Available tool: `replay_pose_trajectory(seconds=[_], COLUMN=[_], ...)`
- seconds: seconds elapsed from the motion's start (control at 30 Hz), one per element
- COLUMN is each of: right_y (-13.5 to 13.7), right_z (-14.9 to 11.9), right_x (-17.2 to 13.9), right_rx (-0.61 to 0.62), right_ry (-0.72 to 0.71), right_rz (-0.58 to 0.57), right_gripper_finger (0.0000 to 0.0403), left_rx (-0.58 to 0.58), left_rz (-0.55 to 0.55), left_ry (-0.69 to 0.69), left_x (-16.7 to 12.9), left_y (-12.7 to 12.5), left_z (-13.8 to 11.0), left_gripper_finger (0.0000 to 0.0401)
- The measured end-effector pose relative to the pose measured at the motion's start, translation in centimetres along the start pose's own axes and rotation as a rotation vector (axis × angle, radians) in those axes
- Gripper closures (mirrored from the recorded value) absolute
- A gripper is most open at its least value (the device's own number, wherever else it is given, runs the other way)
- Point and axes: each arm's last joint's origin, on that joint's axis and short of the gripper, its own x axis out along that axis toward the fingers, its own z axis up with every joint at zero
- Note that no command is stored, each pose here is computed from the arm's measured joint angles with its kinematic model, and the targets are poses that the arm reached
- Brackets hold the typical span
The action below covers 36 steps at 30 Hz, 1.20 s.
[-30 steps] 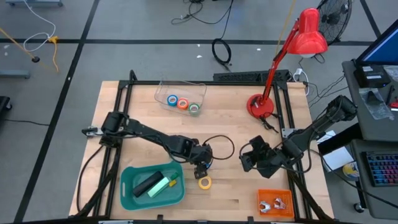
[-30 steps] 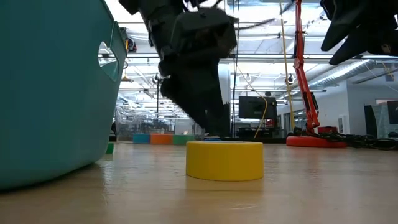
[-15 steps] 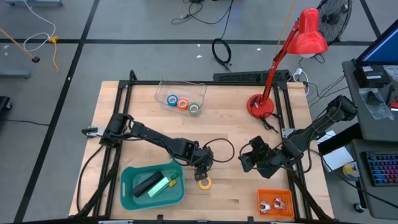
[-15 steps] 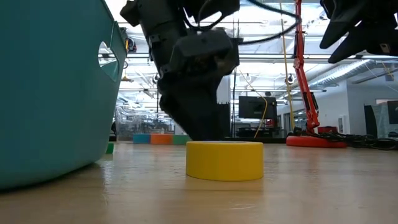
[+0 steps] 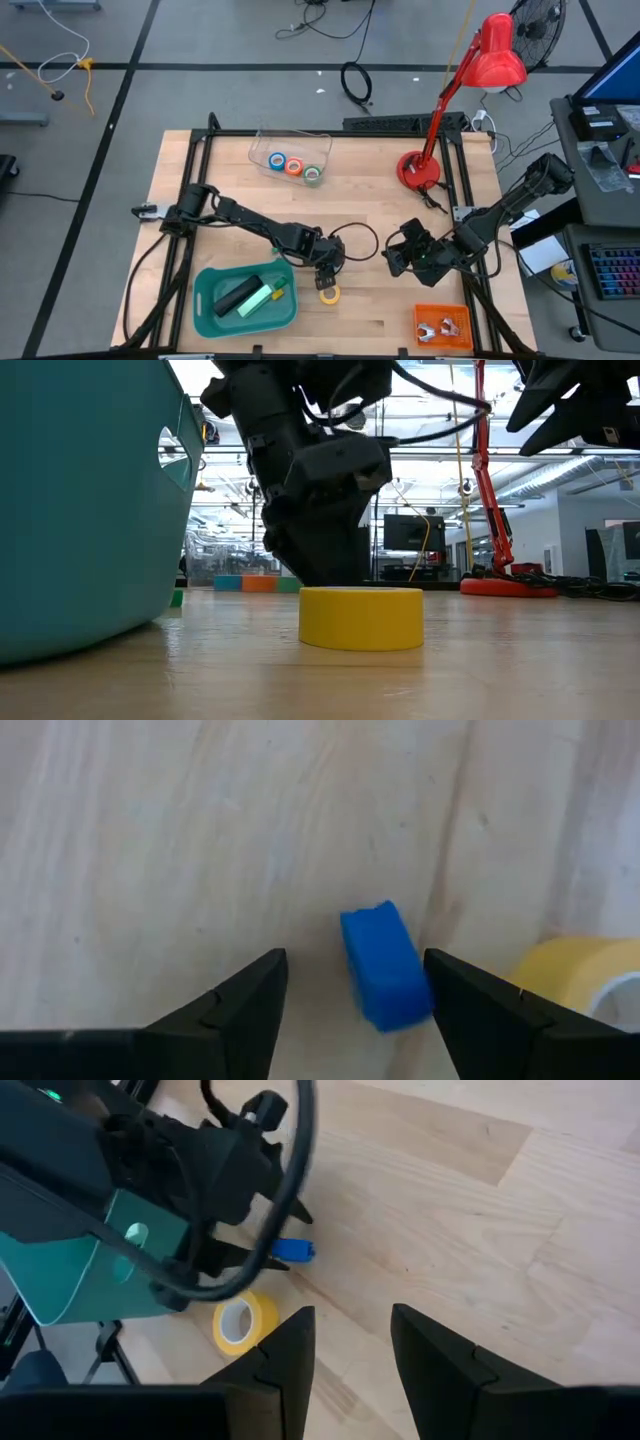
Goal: Pick and place Stapler, Stapler remover, tape
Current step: Put the small blue stapler into the green bin
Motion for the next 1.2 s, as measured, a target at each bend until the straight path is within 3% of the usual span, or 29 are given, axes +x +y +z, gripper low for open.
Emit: replay_pose_trajectory(seconds=[0.2,0.47,0.67,0.87,1.03,1.2], right_y=[0.0,0.0,-0.4,-1.4,-1.4,-1.3], right_z=[0.0,0.0,-0.2,-0.8,-1.0,-0.8], right_x=[0.0,0.0,0.3,1.2,1.5,1.6], right_rx=[-0.006,-0.026,-0.034,-0.006,0.005,0.002], right_ry=[0.001,0.001,0.001,0.006,0.007,0.000], right_rz=[-0.002,-0.003,-0.012,-0.010,0.025,0.031], right_gripper_finger=[0.0273,0.0273,0.0273,0.0273,0.0273,0.0273], left_rx=[0.001,0.003,0.016,-0.004,-0.014,-0.127], left_rz=[0.001,0.005,0.023,-0.013,-0.096,-0.089], left_ry=[0.023,0.052,0.078,0.013,-0.016,0.019], left_x=[0.5,-0.4,-3.9,-11.6,-16.6,-15.1], left_y=[0.0,0.8,0.8,-0.9,-5.1,-7.2], left_z=[-0.2,-0.1,-0.2,-1.0,-4.6,-9.6], left_gripper_finger=[0.0177,0.0335,0.0337,0.0337,0.0337,0.0337])
